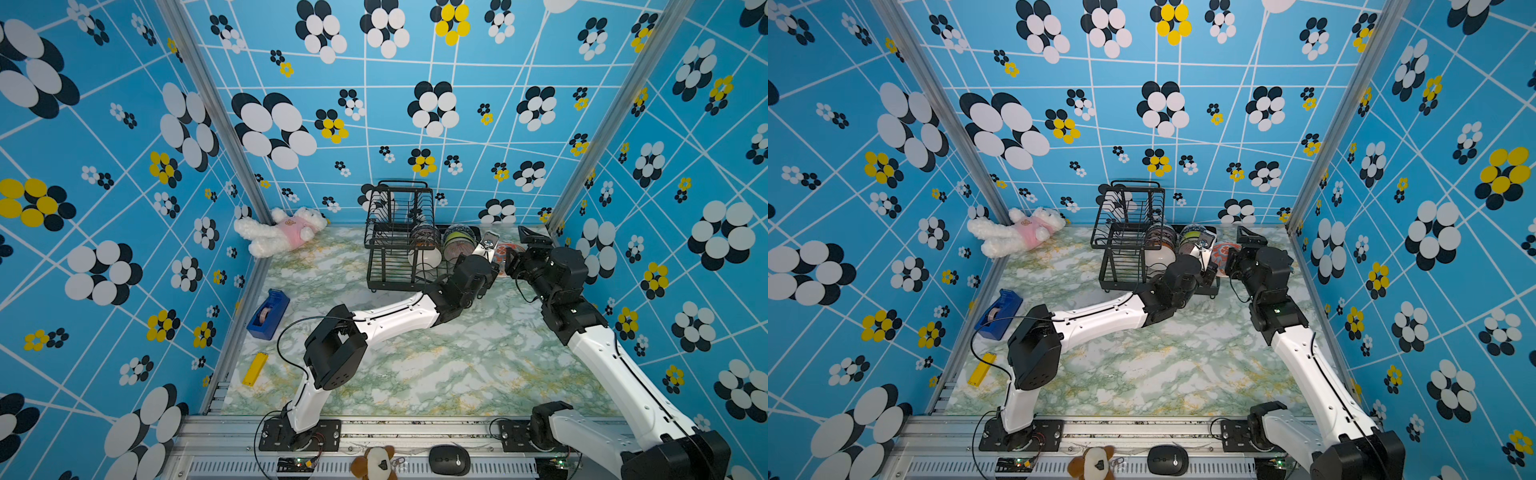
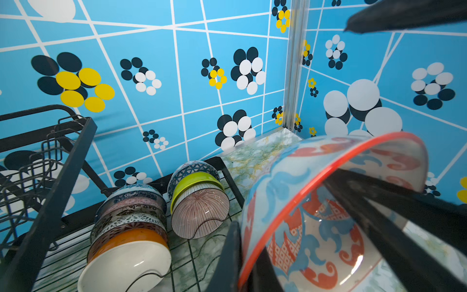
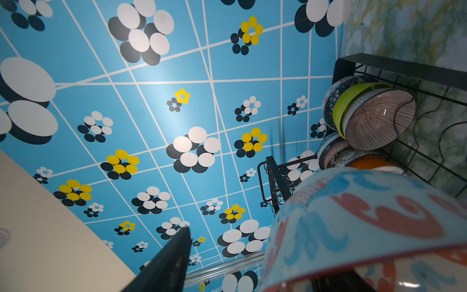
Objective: Load bowls into a dish rack
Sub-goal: Place the bowl in the dish rack.
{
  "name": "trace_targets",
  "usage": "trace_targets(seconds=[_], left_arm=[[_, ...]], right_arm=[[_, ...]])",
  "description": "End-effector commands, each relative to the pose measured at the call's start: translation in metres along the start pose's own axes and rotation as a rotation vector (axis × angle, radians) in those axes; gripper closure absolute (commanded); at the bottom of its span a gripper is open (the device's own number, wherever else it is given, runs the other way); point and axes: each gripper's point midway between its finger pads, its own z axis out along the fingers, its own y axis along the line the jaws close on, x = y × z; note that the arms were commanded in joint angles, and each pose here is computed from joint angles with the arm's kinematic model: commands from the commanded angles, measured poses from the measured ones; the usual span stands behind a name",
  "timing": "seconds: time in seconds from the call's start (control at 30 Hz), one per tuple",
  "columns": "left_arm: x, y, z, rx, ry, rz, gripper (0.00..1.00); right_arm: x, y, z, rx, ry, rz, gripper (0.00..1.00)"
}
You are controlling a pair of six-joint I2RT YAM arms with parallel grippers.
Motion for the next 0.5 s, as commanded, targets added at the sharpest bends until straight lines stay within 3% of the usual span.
trace_targets(seconds=[0.0,0.13,0.27,0.47], left_arm=[[-0.034,-0.011,-0.003,0.020,-0.116,-0.037,1.00],[-0.040,-0.016,-0.005,0.022,-0.141,-0.016,1.00],[-0.041,-0.023,-0.009,0.022,-0.159,0.004,1.00],[-0.041,-0.026,-0.012,0.020,-0.171,0.019,1.00]], right_arm=[[-0.009,0.007,0.000,-0.069,-0.032,0.049,0.37],[-0.015,0.000,0.005,-0.076,-0.040,0.095,0.53],[-0.018,0.003,0.009,-0.100,-0.035,0.115,0.61],[-0.021,0.002,0.008,-0.109,-0.042,0.130,0.81]])
